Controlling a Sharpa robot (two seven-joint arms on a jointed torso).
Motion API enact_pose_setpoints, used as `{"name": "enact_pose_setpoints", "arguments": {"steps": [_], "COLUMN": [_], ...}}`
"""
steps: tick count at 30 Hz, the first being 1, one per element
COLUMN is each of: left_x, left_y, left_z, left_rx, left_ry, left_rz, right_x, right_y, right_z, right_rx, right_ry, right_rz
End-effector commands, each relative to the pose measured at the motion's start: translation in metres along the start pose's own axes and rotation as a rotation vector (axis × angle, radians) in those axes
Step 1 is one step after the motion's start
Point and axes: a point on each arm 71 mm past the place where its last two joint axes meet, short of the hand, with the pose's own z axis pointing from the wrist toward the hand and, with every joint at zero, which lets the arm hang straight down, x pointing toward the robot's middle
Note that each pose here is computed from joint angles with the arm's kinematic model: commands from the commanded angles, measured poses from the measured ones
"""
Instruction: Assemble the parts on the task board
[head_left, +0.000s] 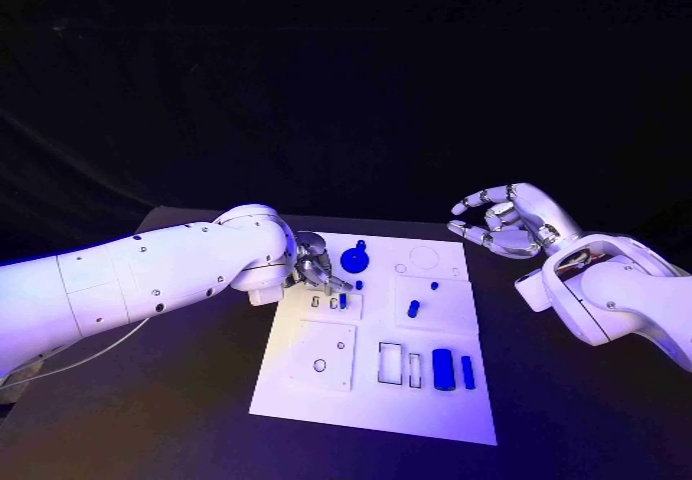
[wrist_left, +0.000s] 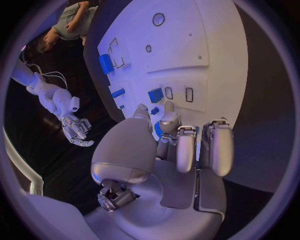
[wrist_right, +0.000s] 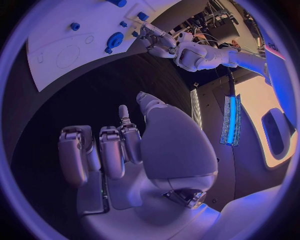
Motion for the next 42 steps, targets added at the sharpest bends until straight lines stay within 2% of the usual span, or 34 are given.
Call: {"name": "enact_pose_setpoints", "arguments": {"steps": [1,15,27,42], "left_x": [0.0011,0.0053,0.0075,0.0089], "left_y": [-0.0032,-0.0101,-0.0116,-0.0143], "left_z": [0.0003,0.0036,0.0078,0.0086], "left_rx": [-0.007,0.001,-0.004,0.008], "left_ry": [0.019,0.047,0.062,0.070], "left_rz": [0.030,0.049,0.058,0.050], "right_x": [0.001,0.003,0.004,0.006], "right_y": [-0.001,-0.001,0.000,-0.001], "right_z": [0.001,0.002,0.001,0.002], "right_rx": [0.007,0.010,0.010,0.012], "right_ry": [0.014,0.019,0.024,0.029], "right_rz": [-0.003,-0.004,-0.004,-0.004]}}
